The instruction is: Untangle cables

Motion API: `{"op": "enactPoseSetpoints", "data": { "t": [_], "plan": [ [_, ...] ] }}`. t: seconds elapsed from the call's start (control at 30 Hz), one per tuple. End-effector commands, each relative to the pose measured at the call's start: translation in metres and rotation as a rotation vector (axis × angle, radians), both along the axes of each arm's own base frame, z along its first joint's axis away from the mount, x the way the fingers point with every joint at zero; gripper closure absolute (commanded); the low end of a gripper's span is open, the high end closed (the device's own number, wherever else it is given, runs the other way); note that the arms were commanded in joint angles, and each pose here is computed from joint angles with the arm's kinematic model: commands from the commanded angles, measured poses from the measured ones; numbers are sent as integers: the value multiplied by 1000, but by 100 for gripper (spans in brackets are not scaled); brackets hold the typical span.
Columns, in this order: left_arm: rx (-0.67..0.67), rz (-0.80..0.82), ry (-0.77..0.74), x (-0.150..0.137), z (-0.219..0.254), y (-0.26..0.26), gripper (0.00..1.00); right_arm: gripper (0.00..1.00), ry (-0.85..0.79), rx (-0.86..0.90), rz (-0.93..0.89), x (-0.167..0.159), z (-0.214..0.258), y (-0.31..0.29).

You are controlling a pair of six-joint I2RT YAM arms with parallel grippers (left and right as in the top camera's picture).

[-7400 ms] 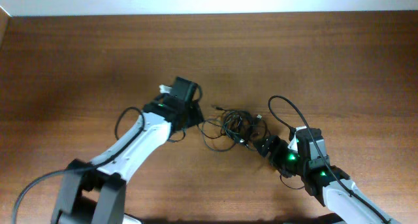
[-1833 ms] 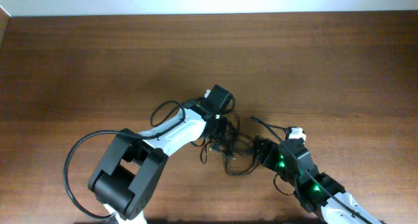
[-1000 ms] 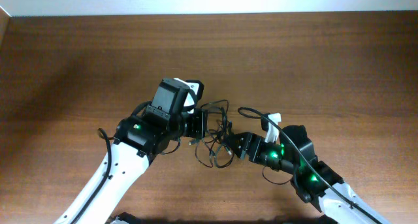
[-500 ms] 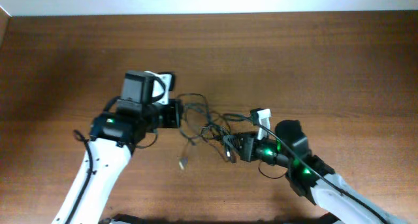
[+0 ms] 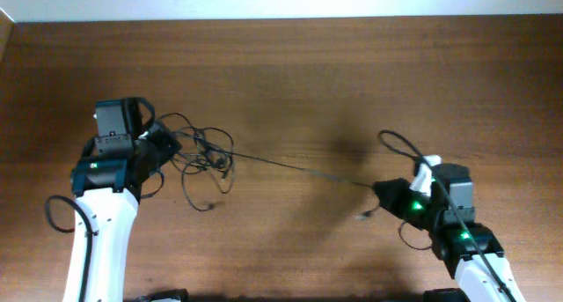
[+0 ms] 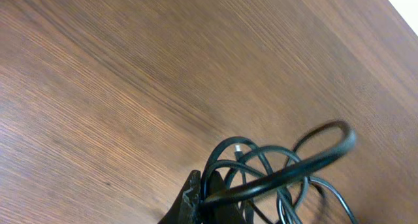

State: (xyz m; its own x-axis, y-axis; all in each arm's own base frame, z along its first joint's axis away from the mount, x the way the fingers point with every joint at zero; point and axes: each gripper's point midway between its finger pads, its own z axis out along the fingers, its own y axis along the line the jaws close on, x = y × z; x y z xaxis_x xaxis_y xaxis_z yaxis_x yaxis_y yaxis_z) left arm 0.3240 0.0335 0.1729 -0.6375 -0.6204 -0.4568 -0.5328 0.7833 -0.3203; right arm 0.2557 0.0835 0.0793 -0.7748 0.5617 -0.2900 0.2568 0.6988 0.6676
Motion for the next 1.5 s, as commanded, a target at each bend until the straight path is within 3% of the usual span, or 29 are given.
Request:
{"op": "enactPoseSetpoints", "data": {
  "t": [0.0,0.07,0.13,0.17,0.23,0.3,0.37,0.47,0.57,0.7,0.87,1.0,1.1,1.27,1.33,1.47],
  "plan": [
    [152,287,-23,-14,15,75,100,96,35,-152,-201,2,-15,-63],
    [87,394,-35,-20,14,92,100,96,73,-129,-292,-3,-18,-86],
    [3,376,-51,-17,13,87,100,96,78,-83,-305,-4,-17,-88],
    [-59,335,-62,-13,13,76,100,91,73,-37,-278,-4,-14,-81],
    [-224,126,-112,3,20,32,100,78,64,25,-229,-4,-9,-68],
    [-322,-305,-251,16,48,-32,100,74,46,133,-144,-6,1,-47],
    [-324,-685,-388,10,71,-85,100,67,-7,288,18,-12,23,-15],
    [-276,-905,-437,0,75,-123,100,54,-159,402,274,-20,59,21],
    [-229,-1063,-469,-9,76,-153,100,53,-212,420,413,-23,75,54],
    [-207,-1132,-486,-13,77,-168,100,53,-377,448,549,-21,119,105],
    [-319,-1198,-530,-27,89,-181,100,48,-400,286,408,3,97,125],
    [-350,-1202,-511,-32,88,-184,100,47,-469,321,512,-2,100,163],
    [-363,-1205,-480,-38,83,-184,100,47,-451,343,486,10,90,170],
    [-355,-1242,-451,-48,74,-183,100,51,-548,499,544,4,130,182],
    [-355,-1242,-451,-48,75,-183,100,58,-535,576,576,-5,143,186],
    [-395,-1262,-472,-52,80,-187,100,57,-497,555,612,-10,131,188]
  ]
}}
